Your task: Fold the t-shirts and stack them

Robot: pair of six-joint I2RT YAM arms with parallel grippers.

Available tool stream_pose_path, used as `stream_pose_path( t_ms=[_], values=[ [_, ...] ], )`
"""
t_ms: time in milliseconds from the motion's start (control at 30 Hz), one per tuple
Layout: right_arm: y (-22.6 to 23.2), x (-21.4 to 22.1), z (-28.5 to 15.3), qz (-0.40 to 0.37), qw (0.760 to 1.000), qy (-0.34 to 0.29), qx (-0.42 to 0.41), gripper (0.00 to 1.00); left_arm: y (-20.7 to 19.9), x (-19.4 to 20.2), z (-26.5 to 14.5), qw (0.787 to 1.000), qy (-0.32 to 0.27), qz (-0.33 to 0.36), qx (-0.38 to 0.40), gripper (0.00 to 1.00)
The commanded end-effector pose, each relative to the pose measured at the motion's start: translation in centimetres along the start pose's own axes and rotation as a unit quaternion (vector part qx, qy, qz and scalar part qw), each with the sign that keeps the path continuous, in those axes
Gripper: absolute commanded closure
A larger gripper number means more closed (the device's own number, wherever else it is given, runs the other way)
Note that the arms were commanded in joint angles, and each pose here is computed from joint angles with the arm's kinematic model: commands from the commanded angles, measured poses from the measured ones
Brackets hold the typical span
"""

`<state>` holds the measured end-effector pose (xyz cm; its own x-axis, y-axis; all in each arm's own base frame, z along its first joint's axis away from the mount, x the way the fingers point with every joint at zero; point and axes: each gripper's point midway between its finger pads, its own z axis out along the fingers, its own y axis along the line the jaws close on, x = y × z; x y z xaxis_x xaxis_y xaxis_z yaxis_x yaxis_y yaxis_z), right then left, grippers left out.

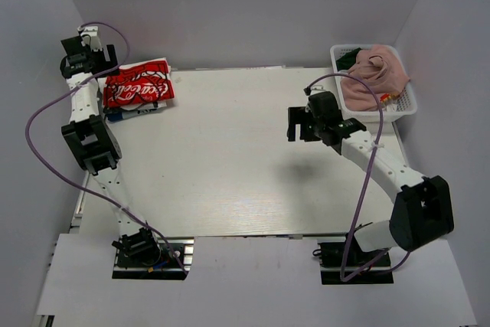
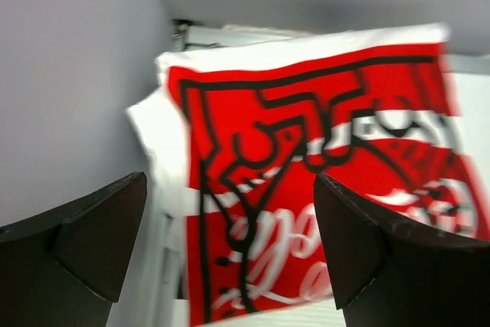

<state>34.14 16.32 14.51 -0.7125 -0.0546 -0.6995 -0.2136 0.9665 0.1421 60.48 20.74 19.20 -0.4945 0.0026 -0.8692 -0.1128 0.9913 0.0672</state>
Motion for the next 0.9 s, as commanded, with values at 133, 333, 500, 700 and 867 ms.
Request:
stream_pose_path(
  t_ms=[133,333,500,700,867],
  values=[
    [0.2,-1.7,-2.4,0.029,0.997,-0.070,-0.015,0.10,-10.4,-8.8,-10.5,0.989,-0.046,-0.077,0.119,0.00],
    [0.0,-0.5,-4.4,0.051,0.992,-0.109,-0.030,0.10,-21.8,-7.4,-19.4,0.974,-0.107,-0.131,0.150,0.00],
    [-0.5,1.3,-5.5,0.068,0.987,-0.138,-0.040,0.10,-29.8,1.2,-24.0,0.963,-0.045,-0.167,0.204,0.00],
    [-0.9,3.2,-5.2,0.087,0.980,-0.173,-0.054,0.10,-31.3,15.4,-27.9,0.968,0.080,-0.172,0.163,0.00],
    [-0.6,3.1,-5.0,0.101,0.972,-0.199,-0.070,0.10,-27.6,18.3,-29.8,0.978,0.102,-0.165,0.080,0.00]
  ],
)
